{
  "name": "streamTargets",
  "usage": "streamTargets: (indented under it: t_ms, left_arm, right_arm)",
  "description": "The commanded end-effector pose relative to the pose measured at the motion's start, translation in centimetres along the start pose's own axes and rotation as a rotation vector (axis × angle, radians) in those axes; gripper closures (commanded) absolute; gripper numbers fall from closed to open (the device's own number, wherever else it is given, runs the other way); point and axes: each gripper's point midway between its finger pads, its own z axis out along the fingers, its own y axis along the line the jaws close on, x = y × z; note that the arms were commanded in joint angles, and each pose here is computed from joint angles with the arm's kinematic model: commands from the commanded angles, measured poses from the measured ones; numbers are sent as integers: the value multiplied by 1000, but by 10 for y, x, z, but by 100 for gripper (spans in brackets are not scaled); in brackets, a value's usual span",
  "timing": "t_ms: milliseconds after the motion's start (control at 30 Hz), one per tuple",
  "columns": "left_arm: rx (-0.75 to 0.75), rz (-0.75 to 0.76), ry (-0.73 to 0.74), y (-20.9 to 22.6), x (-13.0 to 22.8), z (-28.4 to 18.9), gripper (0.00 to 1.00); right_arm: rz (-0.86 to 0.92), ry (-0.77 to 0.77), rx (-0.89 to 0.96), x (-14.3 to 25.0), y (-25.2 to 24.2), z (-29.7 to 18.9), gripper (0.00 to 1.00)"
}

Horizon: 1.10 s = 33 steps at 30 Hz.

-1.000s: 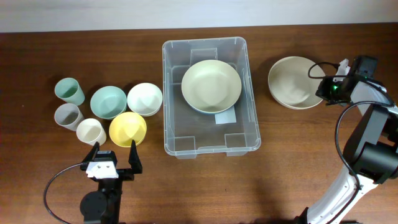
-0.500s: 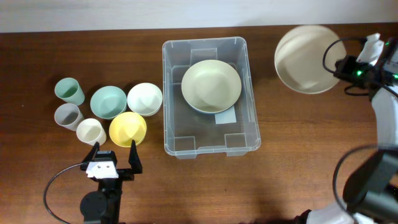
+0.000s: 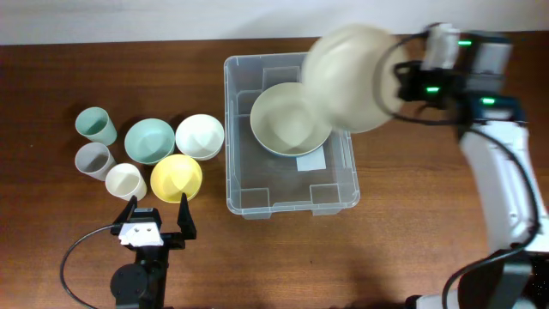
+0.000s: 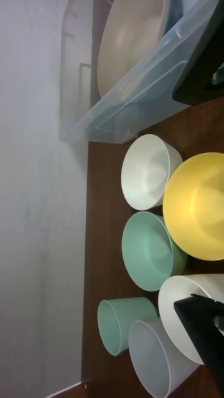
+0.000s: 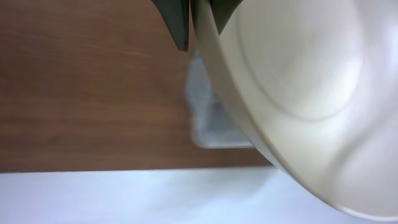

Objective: Pack container
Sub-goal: 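Carry the cream bowl into the bin and stack it on the others, then open the right gripper and withdraw it to the right side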

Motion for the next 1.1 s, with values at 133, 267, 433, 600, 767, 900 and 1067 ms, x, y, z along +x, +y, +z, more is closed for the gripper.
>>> streamTargets:
  t_ms: [133, 267, 433, 600, 767, 900, 1067]
  left_arm:
    - [10, 19, 0, -2, 2, 0, 0]
    - [10, 19, 0, -2, 2, 0, 0]
    - [10, 19, 0, -2, 2, 0, 0]
    - [10, 19, 0, -2, 2, 0, 0]
    - [10, 19, 0, -2, 2, 0, 0]
    - [10, 19, 0, -2, 2, 0, 0]
    - [10, 19, 0, -2, 2, 0, 0]
  right_arm:
    - [-145, 52, 142, 18, 49, 33, 96]
    - [-176, 103, 109, 38, 68, 60, 96]
    - [-177, 134, 97, 55, 69, 96, 96]
    - [-157, 166, 73, 69, 68, 114, 96]
    - [-157, 165, 67, 69, 69, 116, 32]
    - [-171, 109, 63, 48, 74, 104, 20]
    - [-108, 39, 268, 7, 37, 61, 7]
